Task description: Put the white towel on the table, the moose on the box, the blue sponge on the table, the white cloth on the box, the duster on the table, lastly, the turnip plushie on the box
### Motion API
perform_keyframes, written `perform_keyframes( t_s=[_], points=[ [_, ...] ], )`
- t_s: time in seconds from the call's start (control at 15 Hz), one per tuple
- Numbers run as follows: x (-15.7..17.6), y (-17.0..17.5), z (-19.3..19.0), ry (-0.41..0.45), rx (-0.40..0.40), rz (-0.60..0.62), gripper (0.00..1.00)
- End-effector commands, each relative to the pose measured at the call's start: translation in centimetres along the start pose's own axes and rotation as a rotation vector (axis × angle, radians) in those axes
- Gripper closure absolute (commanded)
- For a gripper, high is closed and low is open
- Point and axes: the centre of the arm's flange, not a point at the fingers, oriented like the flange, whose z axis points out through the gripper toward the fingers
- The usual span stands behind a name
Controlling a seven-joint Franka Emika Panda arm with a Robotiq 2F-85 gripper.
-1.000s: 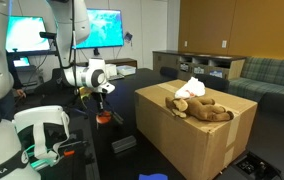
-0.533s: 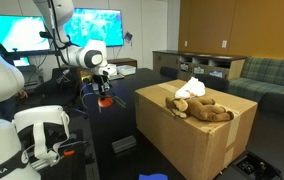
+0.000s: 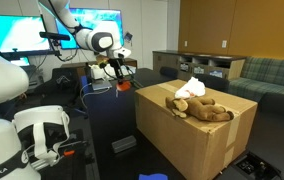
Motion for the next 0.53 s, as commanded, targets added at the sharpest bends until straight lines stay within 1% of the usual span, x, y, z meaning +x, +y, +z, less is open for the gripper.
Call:
perform_keyframes(
  t_s=[0.0,0.07,0.27,0.33,0.47],
  points=[
    [3.8,3.9,-7.5,0.099,-0.003,0.027,0.97],
    [5.5,4.8,-8.7,0.14,-0.015,0.049,0.97],
    [10.1,8.5,-12.3,0.221,-0.029,0.087,0.97],
    [11.0,9.2,-12.5,0.235,-0.035,0.095,0.97],
    [12.9,11.1,-13.0,0.232,-0.031,0.102,0.97]
  ],
)
